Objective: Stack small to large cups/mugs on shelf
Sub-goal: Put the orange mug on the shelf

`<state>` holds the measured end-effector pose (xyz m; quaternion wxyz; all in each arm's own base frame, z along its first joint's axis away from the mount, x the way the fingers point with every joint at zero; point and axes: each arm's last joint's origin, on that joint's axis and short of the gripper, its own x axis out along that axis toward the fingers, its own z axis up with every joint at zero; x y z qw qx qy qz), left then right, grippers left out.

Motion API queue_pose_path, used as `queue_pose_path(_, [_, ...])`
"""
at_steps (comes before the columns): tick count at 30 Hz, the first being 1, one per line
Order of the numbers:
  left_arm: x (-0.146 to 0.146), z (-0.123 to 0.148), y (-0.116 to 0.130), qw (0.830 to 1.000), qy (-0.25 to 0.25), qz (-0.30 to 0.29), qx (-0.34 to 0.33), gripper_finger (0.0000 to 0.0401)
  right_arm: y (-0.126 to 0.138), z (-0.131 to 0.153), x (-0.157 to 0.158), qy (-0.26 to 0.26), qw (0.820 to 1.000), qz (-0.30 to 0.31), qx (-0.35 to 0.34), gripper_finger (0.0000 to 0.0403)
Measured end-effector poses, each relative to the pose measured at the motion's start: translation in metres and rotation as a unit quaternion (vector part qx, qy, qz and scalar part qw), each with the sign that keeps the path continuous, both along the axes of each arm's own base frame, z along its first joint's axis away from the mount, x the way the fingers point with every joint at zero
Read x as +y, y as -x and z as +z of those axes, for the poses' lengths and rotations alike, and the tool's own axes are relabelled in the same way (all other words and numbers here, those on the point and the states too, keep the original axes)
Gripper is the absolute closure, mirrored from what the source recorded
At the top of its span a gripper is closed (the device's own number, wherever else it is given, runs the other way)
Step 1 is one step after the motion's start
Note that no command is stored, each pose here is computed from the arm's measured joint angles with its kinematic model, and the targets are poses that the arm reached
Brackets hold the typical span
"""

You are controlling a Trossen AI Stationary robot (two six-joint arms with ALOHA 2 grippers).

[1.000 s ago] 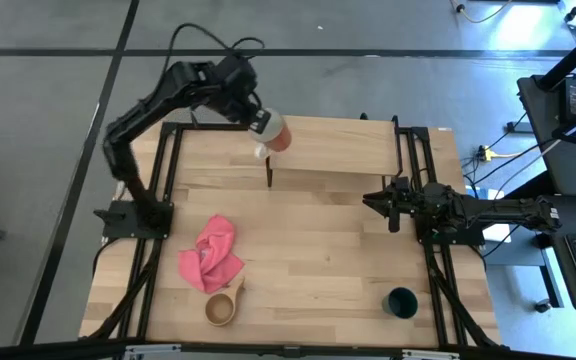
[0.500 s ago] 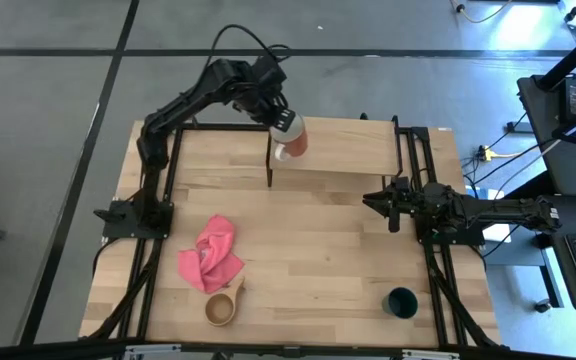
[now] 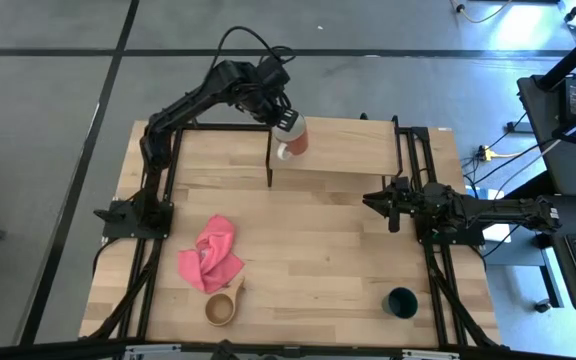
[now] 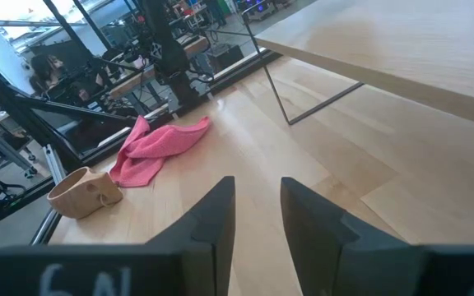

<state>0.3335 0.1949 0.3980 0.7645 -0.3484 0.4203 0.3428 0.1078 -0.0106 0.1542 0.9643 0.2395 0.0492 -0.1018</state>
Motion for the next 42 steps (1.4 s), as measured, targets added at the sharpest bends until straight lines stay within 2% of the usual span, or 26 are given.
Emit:
queue_pose_path(15, [0.007, 0.0, 0.004, 1.0, -0.005, 0.003, 0.003, 0.0389, 0.0, 0.002, -0.001, 0.001, 1.0, -0.012, -0.011, 0.0302])
queue_pose_path(17, [0.007, 0.0, 0.004, 1.0, -0.006, 0.004, 0.003, 0.0389, -0.001, 0.009, -0.002, -0.021, 0.998, -0.031, -0.054, 0.0302])
queue_pose_path(19, [0.006, 0.0, 0.004, 1.0, -0.006, 0.002, 0.003, 0.0389, 0.0, 0.022, -0.002, -0.074, 0.988, -0.037, -0.132, 0.0302])
queue_pose_path(20, [0.006, 0.0, 0.004, 1.0, -0.006, 0.002, 0.003, 0.0389, 0.001, 0.03, -0.003, -0.072, 0.981, -0.048, -0.175, 0.0302])
queue_pose_path(21, [0.006, 0.0, 0.004, 1.0, -0.006, 0.001, 0.003, 0.0389, 0.002, 0.038, -0.003, -0.054, 0.974, -0.055, -0.212, 0.0302])
queue_pose_path(24, [0.006, 0.0, 0.003, 1.0, -0.006, -0.001, 0.002, 0.0389, 0.011, 0.064, -0.001, 0.048, 0.948, -0.037, -0.312, 0.0302])
queue_pose_path(26, [0.006, 0.0, 0.003, 1.0, -0.007, -0.002, 0.002, 0.0389, 0.014, 0.083, 0.0, 0.07, 0.94, -0.027, -0.332, 0.0302])
queue_pose_path(28, [0.006, 0.0, 0.003, 1.0, -0.006, -0.003, 0.002, 0.0389, 0.011, 0.097, 0.0, 0.071, 0.959, -0.015, -0.274, 0.0302])
queue_pose_path(31, [0.006, 0.0, 0.003, 1.0, -0.006, -0.005, 0.001, 0.0389, 0.006, 0.119, 0.001, 0.088, 0.985, 0.008, -0.146, 0.0302])
queue_pose_path(34, [0.006, 0.0, 0.003, 1.0, -0.008, -0.006, 0.002, 0.0389, 0.001, 0.152, -0.001, 0.136, 0.988, 0.007, -0.073, 0.0302])
queue_pose_path(37, [0.007, -0.001, 0.001, 1.0, -0.011, -0.006, 0.001, 0.0389, -0.009, 0.184, -0.007, 0.165, 0.985, -0.032, -0.027, 0.0302])
queue_pose_path(39, [0.009, -0.004, -0.002, 1.0, -0.011, -0.006, -0.001, 0.0389, -0.018, 0.2, -0.013, 0.164, 0.985, -0.061, 0.012, 0.0302])
queue_pose_path(42, [0.009, -0.01, -0.008, 1.0, -0.006, -0.011, 0.004, 0.0389, -0.037, 0.213, -0.026, 0.114, 0.988, -0.081, 0.061, 0.0302])
